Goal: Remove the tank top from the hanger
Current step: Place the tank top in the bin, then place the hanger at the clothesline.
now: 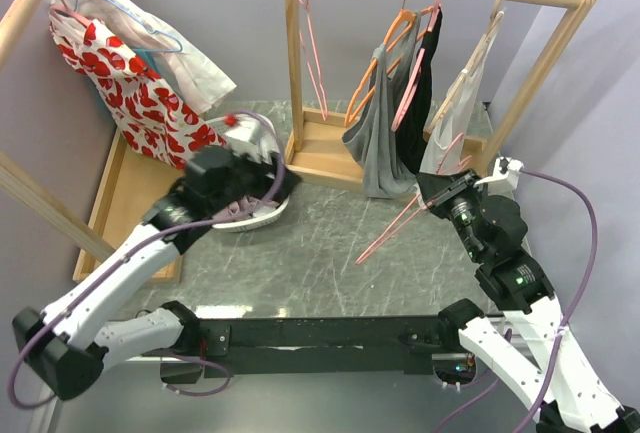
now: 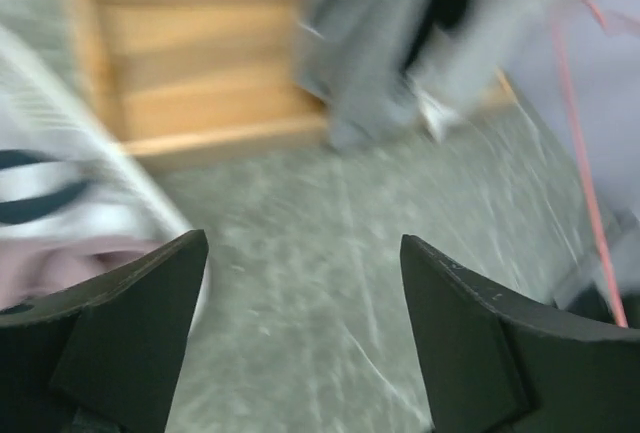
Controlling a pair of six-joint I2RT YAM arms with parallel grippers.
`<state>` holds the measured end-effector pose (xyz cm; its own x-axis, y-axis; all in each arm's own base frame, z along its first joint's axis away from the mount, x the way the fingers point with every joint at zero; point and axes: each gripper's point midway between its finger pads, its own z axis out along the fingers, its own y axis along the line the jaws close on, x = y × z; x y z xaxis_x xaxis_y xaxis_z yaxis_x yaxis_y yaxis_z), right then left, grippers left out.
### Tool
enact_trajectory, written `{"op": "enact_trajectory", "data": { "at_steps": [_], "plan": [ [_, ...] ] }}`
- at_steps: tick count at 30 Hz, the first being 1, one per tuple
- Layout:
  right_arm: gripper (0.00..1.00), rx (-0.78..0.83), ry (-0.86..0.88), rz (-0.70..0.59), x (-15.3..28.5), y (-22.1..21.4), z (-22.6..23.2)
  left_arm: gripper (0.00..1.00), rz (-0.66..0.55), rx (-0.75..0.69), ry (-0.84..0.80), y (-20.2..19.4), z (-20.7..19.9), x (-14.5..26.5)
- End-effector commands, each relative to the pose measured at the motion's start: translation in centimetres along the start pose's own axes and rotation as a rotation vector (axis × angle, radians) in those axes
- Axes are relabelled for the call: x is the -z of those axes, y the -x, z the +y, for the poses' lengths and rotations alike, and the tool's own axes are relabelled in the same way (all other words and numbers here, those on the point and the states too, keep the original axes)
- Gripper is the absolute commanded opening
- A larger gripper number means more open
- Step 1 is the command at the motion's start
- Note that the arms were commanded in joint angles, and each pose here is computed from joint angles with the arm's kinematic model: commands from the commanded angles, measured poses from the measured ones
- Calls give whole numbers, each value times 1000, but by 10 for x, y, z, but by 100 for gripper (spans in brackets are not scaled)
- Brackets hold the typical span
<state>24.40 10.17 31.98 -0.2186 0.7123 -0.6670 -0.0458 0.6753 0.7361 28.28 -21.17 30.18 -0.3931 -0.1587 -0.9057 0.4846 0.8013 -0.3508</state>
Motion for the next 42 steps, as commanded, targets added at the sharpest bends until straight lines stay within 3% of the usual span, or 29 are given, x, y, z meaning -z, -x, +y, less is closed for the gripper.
{"op": "enact_trajectory", "data": {
  "at_steps": [1,4,13,20,28,36,38,40,41,42],
  "plan": [
    [2,-47,83,-12,-6,5,20,80,78,-81,-248,-20,-77,-17],
    [2,-50,81,-12,-10,5,21,80,130,-97,-317,-34,-111,-20],
    [0,-86,44,-6,-28,-4,13,83,103,-88,-442,-28,-170,3],
    [0,-87,13,-24,-33,-3,6,82,140,-97,-517,-38,-188,16],
    [0,-86,33,-27,-31,-1,11,81,281,-152,-535,-86,-198,8],
    [0,-83,39,-32,-29,2,14,81,285,-159,-531,-92,-202,3],
    [0,-84,38,-29,-30,2,14,76,292,-162,-530,-96,-202,3],
    [0,-85,46,-28,-29,2,16,62,301,-170,-503,-101,-197,0],
    [0,-86,50,-29,-28,3,17,55,306,-174,-493,-103,-195,-1],
    [0,-87,49,-32,-27,3,17,39,306,-180,-480,-103,-193,-2]
  ]
}}
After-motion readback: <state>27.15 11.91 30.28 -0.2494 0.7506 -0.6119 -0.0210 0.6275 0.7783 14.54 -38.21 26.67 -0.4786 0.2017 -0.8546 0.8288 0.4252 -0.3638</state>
